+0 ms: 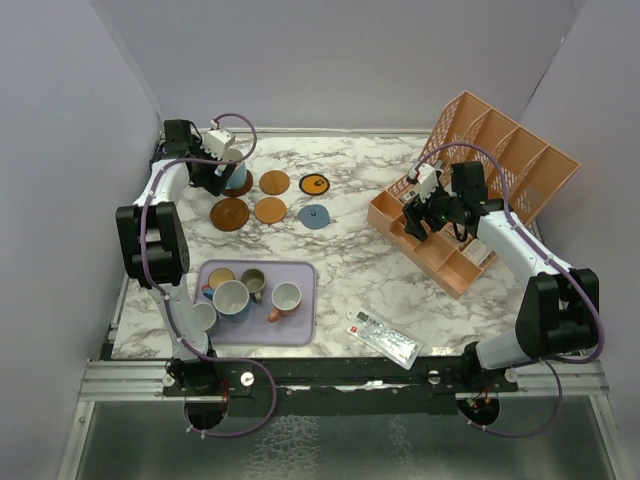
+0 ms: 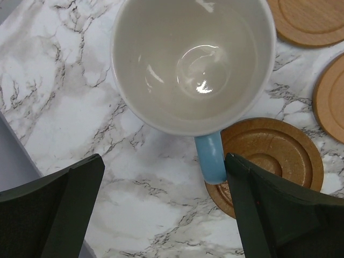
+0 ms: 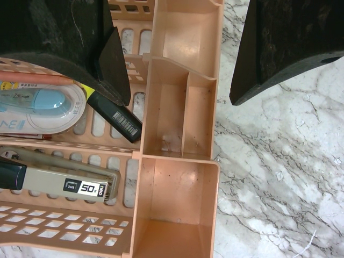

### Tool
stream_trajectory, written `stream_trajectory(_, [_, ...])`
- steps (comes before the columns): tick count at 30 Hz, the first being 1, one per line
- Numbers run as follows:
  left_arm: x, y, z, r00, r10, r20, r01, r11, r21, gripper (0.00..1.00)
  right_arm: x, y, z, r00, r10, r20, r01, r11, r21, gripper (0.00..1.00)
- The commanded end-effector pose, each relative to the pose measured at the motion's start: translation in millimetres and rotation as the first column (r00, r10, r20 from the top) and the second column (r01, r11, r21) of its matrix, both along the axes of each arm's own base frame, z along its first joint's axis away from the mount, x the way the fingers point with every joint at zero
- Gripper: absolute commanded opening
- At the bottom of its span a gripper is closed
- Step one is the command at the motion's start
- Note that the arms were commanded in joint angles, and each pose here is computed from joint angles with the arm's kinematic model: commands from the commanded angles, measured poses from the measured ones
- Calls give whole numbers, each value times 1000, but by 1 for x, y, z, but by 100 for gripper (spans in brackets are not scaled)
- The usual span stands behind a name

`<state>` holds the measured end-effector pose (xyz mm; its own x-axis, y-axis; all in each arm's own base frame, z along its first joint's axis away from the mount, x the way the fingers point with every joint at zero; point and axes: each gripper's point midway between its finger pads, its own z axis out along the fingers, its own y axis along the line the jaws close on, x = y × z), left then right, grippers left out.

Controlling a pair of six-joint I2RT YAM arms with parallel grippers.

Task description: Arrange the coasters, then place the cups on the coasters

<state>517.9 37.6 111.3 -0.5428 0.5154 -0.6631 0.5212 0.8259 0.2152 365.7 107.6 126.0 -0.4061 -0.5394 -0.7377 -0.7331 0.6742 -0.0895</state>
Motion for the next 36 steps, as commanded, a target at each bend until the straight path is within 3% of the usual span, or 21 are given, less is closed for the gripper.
stream_trajectory(1, [18,19,9,997,60,49,-62,997,37,99,1,-2,8,1000,3,29,-3,1000,-1,76])
stream_trajectory(12, [25,29,17,994,84,74,-87,996,36,99,1,-2,6,1000,2,24,-2,1000,-4,76])
stream_trajectory(19, [12,15,26,997,29,66,-28,1000,-4,99,1,-2,6,1000,1,24,-1,1000,-6,76])
stream_trajectory(26, [-26,3,61,996,-8,87,13,998,-58,99,2,-2,8,1000,3,27,-3,1000,-4,76])
stream_trajectory(33, [-94,-6,75,998,-7,60,12,998,-68,99,3,-2,15,999,-9,37,9,1000,0,76])
stream_trajectory(36, [-135,-19,75,996,-75,41,78,995,-66,99,4,-2,17,999,-13,41,13,1000,2,76])
